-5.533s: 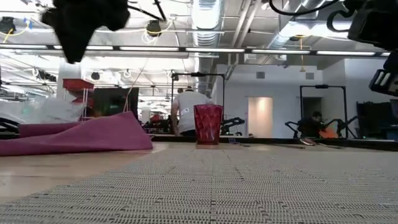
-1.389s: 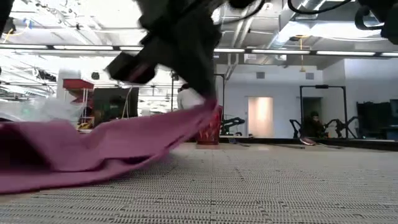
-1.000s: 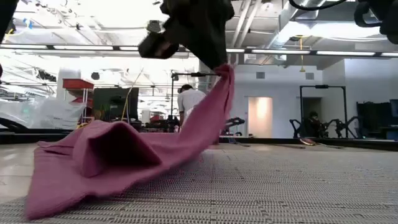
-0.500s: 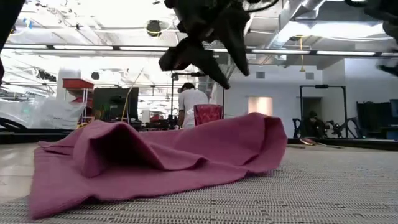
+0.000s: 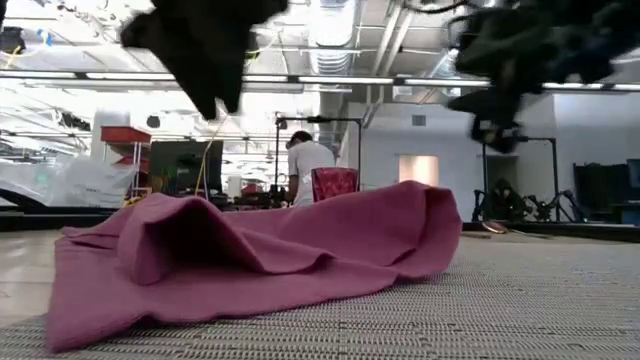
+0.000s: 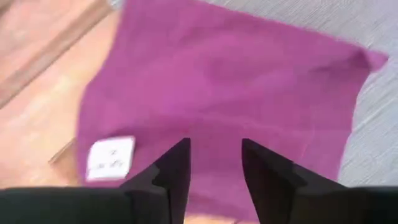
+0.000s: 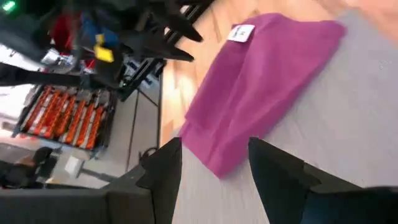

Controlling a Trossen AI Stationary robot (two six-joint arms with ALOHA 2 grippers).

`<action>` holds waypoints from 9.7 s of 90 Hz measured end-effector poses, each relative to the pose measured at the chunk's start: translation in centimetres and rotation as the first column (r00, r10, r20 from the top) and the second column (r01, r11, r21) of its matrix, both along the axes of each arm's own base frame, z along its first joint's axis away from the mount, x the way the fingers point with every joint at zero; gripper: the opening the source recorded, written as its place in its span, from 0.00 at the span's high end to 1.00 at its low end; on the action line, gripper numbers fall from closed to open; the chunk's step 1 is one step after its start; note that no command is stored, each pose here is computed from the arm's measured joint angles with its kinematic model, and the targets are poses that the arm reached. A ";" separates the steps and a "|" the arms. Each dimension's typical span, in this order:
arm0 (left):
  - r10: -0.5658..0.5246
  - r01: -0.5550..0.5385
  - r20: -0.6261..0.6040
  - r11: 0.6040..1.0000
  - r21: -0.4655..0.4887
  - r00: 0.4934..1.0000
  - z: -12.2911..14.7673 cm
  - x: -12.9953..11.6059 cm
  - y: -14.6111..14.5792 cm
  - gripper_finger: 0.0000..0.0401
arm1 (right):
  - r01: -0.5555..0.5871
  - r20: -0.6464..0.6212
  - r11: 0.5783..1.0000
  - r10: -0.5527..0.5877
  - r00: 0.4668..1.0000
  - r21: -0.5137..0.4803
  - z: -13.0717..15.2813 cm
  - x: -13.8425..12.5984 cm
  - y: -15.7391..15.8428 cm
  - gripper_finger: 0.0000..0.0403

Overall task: Set table place
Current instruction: Fold the purple napkin

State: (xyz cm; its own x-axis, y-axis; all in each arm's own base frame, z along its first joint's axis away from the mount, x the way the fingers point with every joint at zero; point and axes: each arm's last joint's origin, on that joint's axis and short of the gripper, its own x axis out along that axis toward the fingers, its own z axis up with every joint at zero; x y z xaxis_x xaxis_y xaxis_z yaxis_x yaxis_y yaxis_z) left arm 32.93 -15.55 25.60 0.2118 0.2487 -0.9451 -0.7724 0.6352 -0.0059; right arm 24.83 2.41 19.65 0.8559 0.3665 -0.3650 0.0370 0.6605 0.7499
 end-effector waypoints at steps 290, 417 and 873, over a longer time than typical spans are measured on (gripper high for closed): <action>-0.187 0.241 -0.238 0.946 0.219 0.953 1.9 -5.6 -2.1 0.70 | -0.113 -0.263 0.994 0.107 0.959 -0.008 0.7 7.4 0.4 1.00; -0.237 0.323 -0.334 0.918 0.231 0.912 -0.2 -7.0 -2.6 0.70 | -0.302 -0.572 0.859 0.013 0.820 -0.414 16.2 2.3 3.8 1.00; -0.132 0.203 -0.233 0.926 0.318 0.964 0.5 -5.2 0.2 0.70 | -0.573 -0.626 0.446 0.036 0.779 -0.688 17.7 3.5 10.8 1.00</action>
State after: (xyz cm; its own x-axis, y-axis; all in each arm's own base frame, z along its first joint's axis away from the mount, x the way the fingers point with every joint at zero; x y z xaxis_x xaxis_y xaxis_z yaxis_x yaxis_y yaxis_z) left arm 27.76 -15.33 26.08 0.0902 0.5367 -0.8389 -0.6160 0.6919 0.3765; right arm 28.29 13.17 37.34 0.3640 -0.1321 -0.9220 -0.1586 0.9666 -0.2011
